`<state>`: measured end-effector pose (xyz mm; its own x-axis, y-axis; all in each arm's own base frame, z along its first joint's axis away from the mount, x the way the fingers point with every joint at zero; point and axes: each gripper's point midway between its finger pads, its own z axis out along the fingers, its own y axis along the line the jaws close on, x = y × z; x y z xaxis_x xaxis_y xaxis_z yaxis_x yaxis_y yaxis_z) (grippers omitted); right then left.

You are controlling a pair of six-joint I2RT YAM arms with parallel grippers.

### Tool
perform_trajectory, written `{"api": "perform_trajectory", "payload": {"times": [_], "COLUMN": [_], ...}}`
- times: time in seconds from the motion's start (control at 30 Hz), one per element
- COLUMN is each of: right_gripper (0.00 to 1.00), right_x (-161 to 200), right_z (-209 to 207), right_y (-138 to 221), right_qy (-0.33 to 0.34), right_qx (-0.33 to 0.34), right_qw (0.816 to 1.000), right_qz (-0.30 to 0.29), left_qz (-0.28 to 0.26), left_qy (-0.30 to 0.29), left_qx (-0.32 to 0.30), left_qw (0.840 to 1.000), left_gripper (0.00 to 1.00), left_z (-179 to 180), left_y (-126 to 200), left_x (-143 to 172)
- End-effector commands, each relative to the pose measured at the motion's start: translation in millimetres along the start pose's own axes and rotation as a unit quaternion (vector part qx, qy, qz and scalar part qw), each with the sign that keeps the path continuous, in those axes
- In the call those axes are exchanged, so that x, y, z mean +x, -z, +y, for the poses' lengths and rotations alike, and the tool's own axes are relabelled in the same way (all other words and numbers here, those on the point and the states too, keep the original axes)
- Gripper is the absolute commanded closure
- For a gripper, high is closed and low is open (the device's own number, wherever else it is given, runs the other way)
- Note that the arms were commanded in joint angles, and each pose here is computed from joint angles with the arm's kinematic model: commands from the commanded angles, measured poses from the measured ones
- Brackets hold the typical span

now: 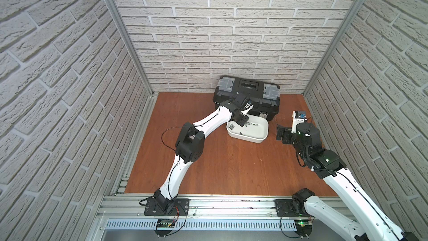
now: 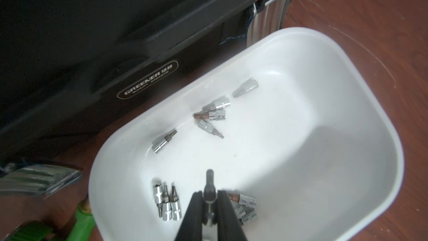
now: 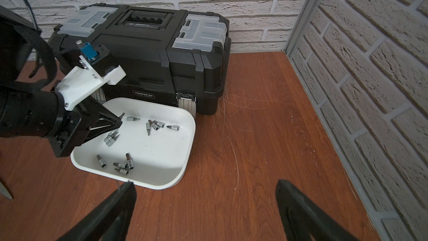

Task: Put the bit on the desktop into the storage box
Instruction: Place the screwdriver bit in the storage box.

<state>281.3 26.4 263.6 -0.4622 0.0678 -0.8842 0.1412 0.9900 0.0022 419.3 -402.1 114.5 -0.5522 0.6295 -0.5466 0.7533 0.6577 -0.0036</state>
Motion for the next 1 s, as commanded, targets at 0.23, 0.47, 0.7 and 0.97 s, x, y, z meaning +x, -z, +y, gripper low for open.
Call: {"api": "perform_trajectory", "payload": {"times": [0.23,0.47,0.7,0.97], "right_gripper": [0.02,0.02,0.02,0.02], "right_x": [-13.0,-12.8,-13.9,-10.6], "right_z": [-7.3,-7.2,-8.6,-10.0], "right_y": [8.4,7.5,8.9,8.4], "right_qy": [-0.005,-0.003,0.003,0.007], "right_qx": [0.01,0.011,0.014,0.017], "right_qw": [1.0,1.0,1.0,1.0], "right_qz": [-0.022,-0.021,-0.022,-0.018], "left_qz": [0.028,0.051,0.051,0.048], "left_qy": [-0.002,0.0,0.002,0.0], "left_qx": [0.012,0.006,0.005,-0.001], "left_qw": [1.0,0.999,0.999,0.999], "left_gripper": [0.91,0.89,0.81,0.67], "left_z": [-5.7,-3.4,-3.3,-1.7], "left_y": [-24.8,-38.1,-39.6,-30.4], "left_x": [13.6,27.2,27.1,24.1]}}
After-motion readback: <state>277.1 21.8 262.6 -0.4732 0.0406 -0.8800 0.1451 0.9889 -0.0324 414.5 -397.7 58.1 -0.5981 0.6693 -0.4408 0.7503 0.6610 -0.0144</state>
